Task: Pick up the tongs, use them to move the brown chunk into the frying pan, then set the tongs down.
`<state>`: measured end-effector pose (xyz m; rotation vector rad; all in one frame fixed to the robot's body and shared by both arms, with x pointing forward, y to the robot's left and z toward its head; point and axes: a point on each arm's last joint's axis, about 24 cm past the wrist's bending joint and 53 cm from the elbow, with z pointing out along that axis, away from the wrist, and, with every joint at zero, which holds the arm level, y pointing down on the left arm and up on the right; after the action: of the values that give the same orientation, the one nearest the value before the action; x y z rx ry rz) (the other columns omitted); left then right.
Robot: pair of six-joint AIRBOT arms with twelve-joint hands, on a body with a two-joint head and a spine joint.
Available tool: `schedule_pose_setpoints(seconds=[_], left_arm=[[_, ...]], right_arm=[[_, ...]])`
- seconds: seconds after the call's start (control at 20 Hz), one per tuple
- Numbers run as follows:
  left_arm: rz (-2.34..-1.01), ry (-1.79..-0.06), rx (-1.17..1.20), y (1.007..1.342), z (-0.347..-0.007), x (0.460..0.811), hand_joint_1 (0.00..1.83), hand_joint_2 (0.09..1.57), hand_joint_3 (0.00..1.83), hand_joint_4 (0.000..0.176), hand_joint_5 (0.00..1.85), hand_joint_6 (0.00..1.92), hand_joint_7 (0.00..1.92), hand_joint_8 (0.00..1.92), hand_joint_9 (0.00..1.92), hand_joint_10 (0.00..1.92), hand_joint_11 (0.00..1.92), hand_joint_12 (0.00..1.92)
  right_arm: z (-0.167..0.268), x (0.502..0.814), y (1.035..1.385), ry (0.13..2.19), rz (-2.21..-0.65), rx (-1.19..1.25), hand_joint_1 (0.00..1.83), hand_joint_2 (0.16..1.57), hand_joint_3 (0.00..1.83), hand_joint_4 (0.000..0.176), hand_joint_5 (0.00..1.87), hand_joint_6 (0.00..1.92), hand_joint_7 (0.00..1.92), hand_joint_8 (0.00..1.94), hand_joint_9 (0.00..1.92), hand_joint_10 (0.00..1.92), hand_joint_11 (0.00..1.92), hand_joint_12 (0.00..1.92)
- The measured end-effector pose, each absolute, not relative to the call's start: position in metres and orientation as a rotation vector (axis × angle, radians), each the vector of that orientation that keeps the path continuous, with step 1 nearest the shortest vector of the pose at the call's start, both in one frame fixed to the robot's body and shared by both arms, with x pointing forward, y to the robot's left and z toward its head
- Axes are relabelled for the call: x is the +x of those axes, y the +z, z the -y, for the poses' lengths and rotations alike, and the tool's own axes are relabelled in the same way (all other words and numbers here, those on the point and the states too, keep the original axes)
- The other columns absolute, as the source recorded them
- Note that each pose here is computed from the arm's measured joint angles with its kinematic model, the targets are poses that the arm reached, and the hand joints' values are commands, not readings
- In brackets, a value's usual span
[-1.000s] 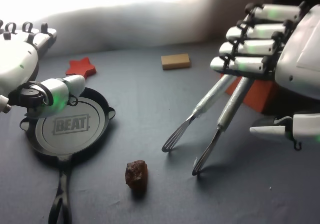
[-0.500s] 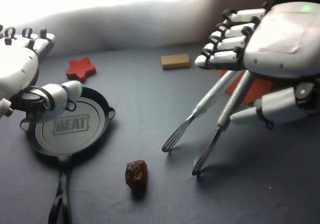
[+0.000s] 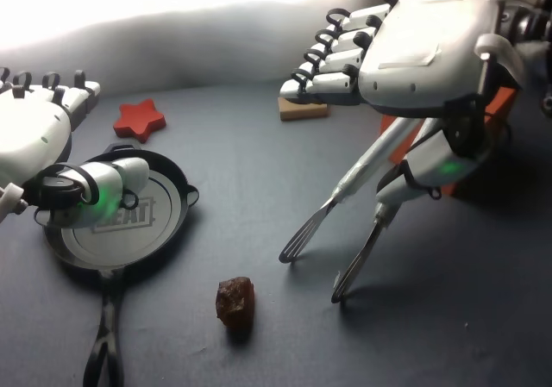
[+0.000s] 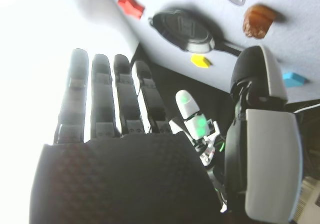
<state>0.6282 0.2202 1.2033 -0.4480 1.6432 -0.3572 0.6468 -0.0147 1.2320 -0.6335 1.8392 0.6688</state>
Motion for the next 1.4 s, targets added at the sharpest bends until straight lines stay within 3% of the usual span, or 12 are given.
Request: schedule_pose_setpoints(seconds=[0.15, 0.2, 0.25, 0.35, 0.4, 0.55, 0.75, 0.9, 1.0, 1.3, 1.4], left_arm=[[-1.632, -0.358, -0.442, 1.206, -0.220, 0.629, 0.04, 1.31, 0.00, 0.024, 0.08, 0.01, 0.14, 0.01, 0.15, 0.01, 0.00, 0.49], [-1.634, -0.358, -0.443, 1.206, -0.220, 0.629, 0.05, 1.31, 0.00, 0.028, 0.07, 0.00, 0.13, 0.00, 0.14, 0.00, 0.00, 0.47], [-1.632, -0.361, -0.446, 1.207, -0.220, 0.629, 0.06, 1.31, 0.00, 0.034, 0.07, 0.00, 0.15, 0.00, 0.15, 0.01, 0.00, 0.49], [-1.626, -0.370, -0.450, 1.209, -0.219, 0.630, 0.09, 1.31, 0.00, 0.029, 0.07, 0.00, 0.15, 0.00, 0.15, 0.00, 0.00, 0.49], [-1.625, -0.370, -0.449, 1.209, -0.219, 0.630, 0.06, 1.32, 0.00, 0.025, 0.02, 0.00, 0.12, 0.00, 0.13, 0.00, 0.00, 0.38], [-1.629, -0.372, -0.452, 1.208, -0.218, 0.630, 0.11, 1.30, 0.00, 0.026, 0.05, 0.01, 0.14, 0.01, 0.14, 0.01, 0.00, 0.40], [-1.626, -0.368, -0.454, 1.208, -0.220, 0.631, 0.04, 1.31, 0.00, 0.013, 0.06, 0.01, 0.15, 0.00, 0.14, 0.01, 0.00, 0.37], [-1.622, -0.373, -0.456, 1.210, -0.219, 0.631, 0.08, 1.30, 0.00, 0.020, 0.04, 0.00, 0.14, 0.00, 0.14, 0.00, 0.00, 0.37], [-1.617, -0.377, -0.459, 1.212, -0.219, 0.632, 0.04, 1.32, 0.00, 0.000, 0.04, 0.00, 0.09, 0.00, 0.09, 0.00, 0.00, 0.27], [-1.634, -0.393, -0.456, 1.207, -0.213, 0.627, 0.09, 1.29, 0.00, 0.000, 0.02, 0.01, 0.10, 0.00, 0.10, 0.01, 0.00, 0.36], [-1.633, -0.393, -0.459, 1.207, -0.213, 0.627, 0.08, 1.29, 0.00, 0.000, 0.00, 0.00, 0.06, 0.00, 0.07, 0.00, 0.00, 0.24]], right_arm=[[0.025, 0.658, 1.228, 0.638, -1.920, -0.540, 0.99, 0.90, 0.00, 0.000, 0.00, 0.00, 0.00, 0.00, 0.00, 0.00, 0.00, 0.00], [0.026, 0.660, 1.228, 0.628, -1.924, -0.537, 1.03, 0.89, 0.00, 0.000, 0.00, 0.00, 0.00, 0.00, 0.00, 0.00, 0.00, 0.00], [0.027, 0.662, 1.225, 0.615, -1.932, -0.541, 1.04, 0.88, 0.00, 0.000, 0.00, 0.00, 0.00, 0.00, 0.00, 0.00, 0.00, 0.00], [0.026, 0.665, 1.214, 0.583, -1.975, -0.554, 1.03, 0.88, 0.00, 0.000, 0.00, 0.00, 0.00, 0.00, 0.00, 0.00, 0.00, 0.00], [0.024, 0.668, 1.209, 0.575, -1.989, -0.557, 1.04, 0.86, 0.00, 0.000, 0.00, 0.00, 0.00, 0.00, 0.00, 0.00, 0.00, 0.00], [0.025, 0.676, 1.205, 0.558, -2.004, -0.546, 0.99, 0.89, 0.00, 0.000, 0.00, 0.00, 0.00, 0.00, 0.00, 0.00, 0.00, 0.00], [0.023, 0.676, 1.195, 0.532, -2.021, -0.577, 1.01, 0.87, 0.00, 0.000, 0.00, 0.00, 0.00, 0.00, 0.00, 0.00, 0.00, 0.00], [0.015, 0.674, 1.180, 0.521, -2.044, -0.611, 1.03, 0.88, 0.00, 0.000, 0.00, 0.00, 0.00, 0.00, 0.00, 0.00, 0.00, 0.00], [0.012, 0.679, 1.171, 0.511, -2.054, -0.618, 1.02, 0.88, 0.00, 0.000, 0.00, 0.00, 0.00, 0.00, 0.00, 0.00, 0.00, 0.00], [0.013, 0.687, 1.147, 0.458, -2.077, -0.660, 1.01, 0.87, 0.00, 0.000, 0.00, 0.00, 0.00, 0.00, 0.00, 0.00, 0.00, 0.00], [0.009, 0.686, 1.145, 0.458, -2.067, -0.681, 1.01, 0.87, 0.00, 0.000, 0.00, 0.00, 0.00, 0.00, 0.00, 0.00, 0.00, 0.00]])
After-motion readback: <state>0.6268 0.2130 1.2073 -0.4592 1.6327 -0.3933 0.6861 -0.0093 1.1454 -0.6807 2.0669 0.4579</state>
